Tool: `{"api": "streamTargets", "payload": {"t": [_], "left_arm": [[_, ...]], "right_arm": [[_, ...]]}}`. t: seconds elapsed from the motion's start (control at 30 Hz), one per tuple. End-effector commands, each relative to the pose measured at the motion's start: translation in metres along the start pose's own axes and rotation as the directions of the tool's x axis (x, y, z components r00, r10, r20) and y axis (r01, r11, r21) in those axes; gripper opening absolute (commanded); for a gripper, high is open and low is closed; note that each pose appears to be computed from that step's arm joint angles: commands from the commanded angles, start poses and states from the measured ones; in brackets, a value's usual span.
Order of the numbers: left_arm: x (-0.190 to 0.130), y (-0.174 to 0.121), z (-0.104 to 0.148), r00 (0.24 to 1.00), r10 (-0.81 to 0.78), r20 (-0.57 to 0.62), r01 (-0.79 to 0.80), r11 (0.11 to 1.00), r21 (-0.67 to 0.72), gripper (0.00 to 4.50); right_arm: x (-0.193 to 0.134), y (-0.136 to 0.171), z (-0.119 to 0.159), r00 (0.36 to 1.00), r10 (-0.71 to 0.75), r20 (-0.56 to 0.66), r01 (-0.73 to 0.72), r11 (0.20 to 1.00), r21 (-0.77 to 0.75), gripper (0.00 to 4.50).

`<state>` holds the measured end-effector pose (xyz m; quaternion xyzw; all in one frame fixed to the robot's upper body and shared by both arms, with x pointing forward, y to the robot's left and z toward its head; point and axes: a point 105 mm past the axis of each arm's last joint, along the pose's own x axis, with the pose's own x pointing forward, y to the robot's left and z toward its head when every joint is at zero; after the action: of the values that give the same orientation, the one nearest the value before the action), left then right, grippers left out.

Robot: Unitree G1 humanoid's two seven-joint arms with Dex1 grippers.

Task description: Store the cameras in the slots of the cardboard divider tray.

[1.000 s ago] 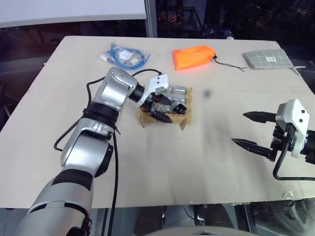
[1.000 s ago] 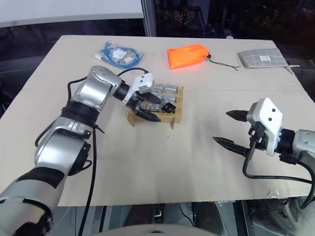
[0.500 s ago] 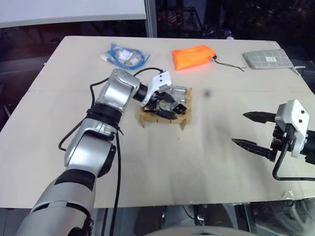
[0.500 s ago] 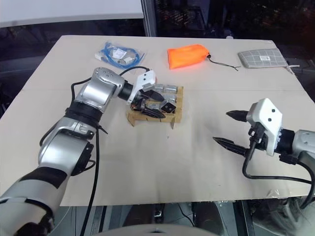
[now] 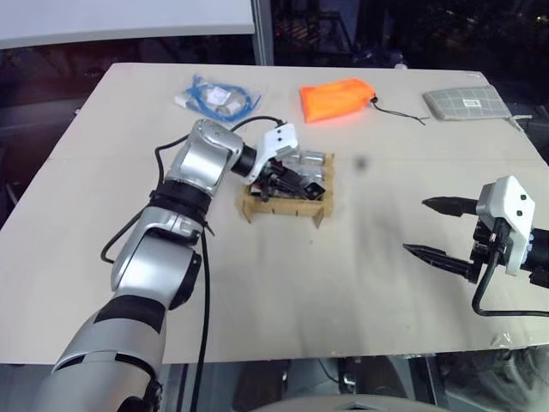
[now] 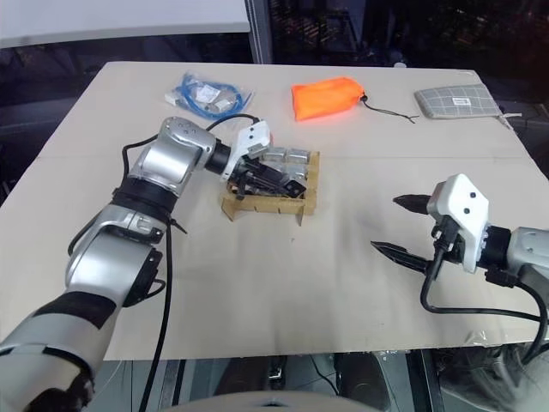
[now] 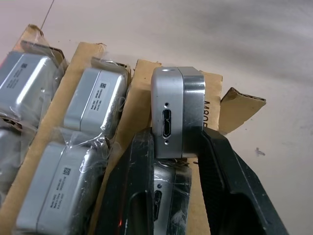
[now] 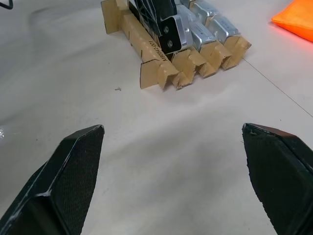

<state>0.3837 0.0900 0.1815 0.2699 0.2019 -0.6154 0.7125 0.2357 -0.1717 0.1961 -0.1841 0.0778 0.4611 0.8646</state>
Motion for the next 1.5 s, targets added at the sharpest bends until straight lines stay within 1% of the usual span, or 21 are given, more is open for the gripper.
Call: {"api": "streamTargets", "payload": {"t": [0.03,0.27,0.37,0.6,0.87,1.1,1.27,1.33,1.43,1.47,1.5], "left_arm": [[-0.012,0.002,0.024,1.0,-0.009,-0.011,0.01,0.992,0.123,0.67],[-0.024,0.009,0.03,0.983,-0.026,-0.18,0.072,0.966,0.25,0.67],[-0.024,0.01,0.026,0.962,-0.034,-0.269,0.117,0.948,0.297,0.67],[-0.013,0.008,0.022,0.938,-0.07,-0.339,0.185,0.929,0.321,0.67],[-0.007,0.01,0.025,0.913,-0.065,-0.402,0.217,0.913,0.346,0.67],[-0.002,0.015,0.032,0.913,-0.029,-0.406,0.186,0.917,0.352,0.67],[0.0,0.013,0.032,0.902,-0.044,-0.43,0.213,0.911,0.354,0.67],[0.0,0.013,0.033,0.899,-0.044,-0.436,0.219,0.907,0.36,1.68],[0.0,0.014,0.034,0.906,-0.036,-0.421,0.204,0.91,0.361,2.88],[0.001,0.015,0.036,0.916,-0.024,-0.401,0.182,0.914,0.362,3.4],[0.001,0.016,0.039,0.922,-0.015,-0.387,0.169,0.916,0.365,3.8]], "right_arm": [[-0.001,0.001,0.005,1.0,0.001,0.015,-0.001,1.0,-0.029,4.5],[0.001,0.002,0.004,1.0,0.006,0.016,-0.005,1.0,-0.027,4.5],[0.002,0.002,0.004,1.0,0.006,0.018,-0.006,1.0,-0.027,4.5],[0.005,0.004,0.001,1.0,-0.001,0.024,0.002,1.0,-0.019,4.5],[0.006,0.006,0.001,1.0,-0.005,0.027,0.006,1.0,-0.017,4.5],[0.007,0.007,-0.001,0.999,-0.012,0.034,0.012,1.0,-0.013,4.5],[0.007,0.008,-0.002,0.999,-0.016,0.035,0.017,1.0,-0.013,4.5],[0.007,0.008,-0.002,0.999,-0.018,0.036,0.018,1.0,-0.013,4.5],[0.006,0.008,-0.002,0.999,-0.02,0.035,0.021,1.0,-0.013,4.5],[0.006,0.008,-0.003,0.999,-0.021,0.035,0.022,1.0,-0.013,4.5],[0.006,0.008,-0.003,0.999,-0.022,0.034,0.022,1.0,-0.012,4.5]]}}
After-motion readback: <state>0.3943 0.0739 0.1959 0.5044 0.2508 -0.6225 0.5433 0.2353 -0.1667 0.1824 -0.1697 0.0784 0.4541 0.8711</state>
